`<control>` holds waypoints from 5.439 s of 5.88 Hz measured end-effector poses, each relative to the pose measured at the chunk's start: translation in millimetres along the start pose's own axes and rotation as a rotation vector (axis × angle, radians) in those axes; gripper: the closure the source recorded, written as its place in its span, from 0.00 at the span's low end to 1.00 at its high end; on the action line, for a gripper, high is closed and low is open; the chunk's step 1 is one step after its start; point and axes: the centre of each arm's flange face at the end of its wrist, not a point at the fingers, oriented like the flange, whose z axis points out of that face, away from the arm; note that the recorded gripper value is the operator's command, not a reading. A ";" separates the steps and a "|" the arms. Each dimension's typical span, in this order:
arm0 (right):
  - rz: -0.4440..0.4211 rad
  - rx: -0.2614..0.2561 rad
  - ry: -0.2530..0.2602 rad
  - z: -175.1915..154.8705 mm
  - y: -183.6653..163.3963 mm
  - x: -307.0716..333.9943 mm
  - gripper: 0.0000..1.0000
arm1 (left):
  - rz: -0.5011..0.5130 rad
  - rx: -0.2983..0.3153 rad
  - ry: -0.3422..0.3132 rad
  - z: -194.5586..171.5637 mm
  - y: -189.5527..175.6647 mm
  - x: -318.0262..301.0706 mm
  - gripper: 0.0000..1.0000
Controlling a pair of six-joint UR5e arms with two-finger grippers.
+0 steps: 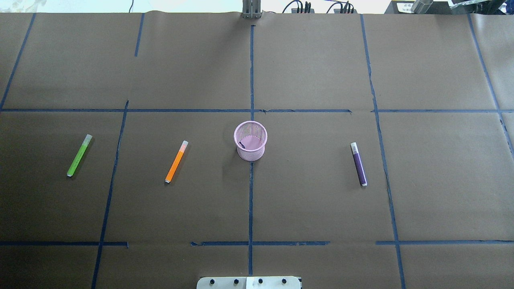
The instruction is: Collect pens into pen holder
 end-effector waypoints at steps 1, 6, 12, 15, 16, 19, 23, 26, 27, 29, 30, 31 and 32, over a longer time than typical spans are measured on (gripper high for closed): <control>-0.004 0.002 -0.001 -0.6 -0.6 -1.3 0.00 | 0.101 0.005 0.002 15.4 -12.2 28.5 0.00; -0.057 0.030 -0.010 -9.7 -25.6 -18.8 0.00 | 0.328 -0.025 -0.009 76.0 -79.1 175.8 0.00; -0.111 0.020 0.000 7.8 -25.4 -32.3 0.00 | 0.148 0.025 -0.050 175.4 -37.2 332.3 0.00; -0.106 0.017 -0.002 7.5 -27.1 -33.7 0.00 | 0.147 0.015 -0.080 199.9 -30.0 342.3 0.00; -0.106 0.017 -0.002 7.1 -27.8 -34.4 0.00 | 0.148 0.011 -0.089 207.1 -32.3 343.1 0.01; -0.104 0.016 -0.003 7.2 -27.7 -34.4 0.00 | 0.141 -0.006 -0.107 223.7 -41.0 340.2 0.11; -0.104 0.017 -0.007 6.7 -28.4 -35.5 0.00 | 0.145 -0.012 -0.108 227.3 -41.6 340.9 0.50; -0.105 0.017 -0.007 6.0 -29.8 -36.7 0.00 | 0.147 -0.013 -0.102 225.3 -40.7 342.3 0.58; -0.106 0.018 -0.007 5.8 -30.0 -36.9 0.00 | 0.148 -0.014 -0.100 224.7 -40.3 342.7 0.61; -0.106 0.018 -0.007 5.8 -30.1 -36.9 0.00 | 0.151 -0.012 -0.094 221.9 -39.8 344.8 0.82; -0.105 0.017 -0.007 5.9 -30.1 -36.9 0.00 | 0.151 -0.010 -0.092 220.3 -40.0 345.5 0.93; -0.105 0.017 -0.007 5.9 -30.1 -36.9 0.00 | 0.152 -0.009 -0.090 219.1 -40.1 346.2 0.99; -0.105 0.017 -0.007 5.9 -30.1 -36.9 0.00 | 0.154 -0.008 -0.082 215.3 -39.6 349.1 1.00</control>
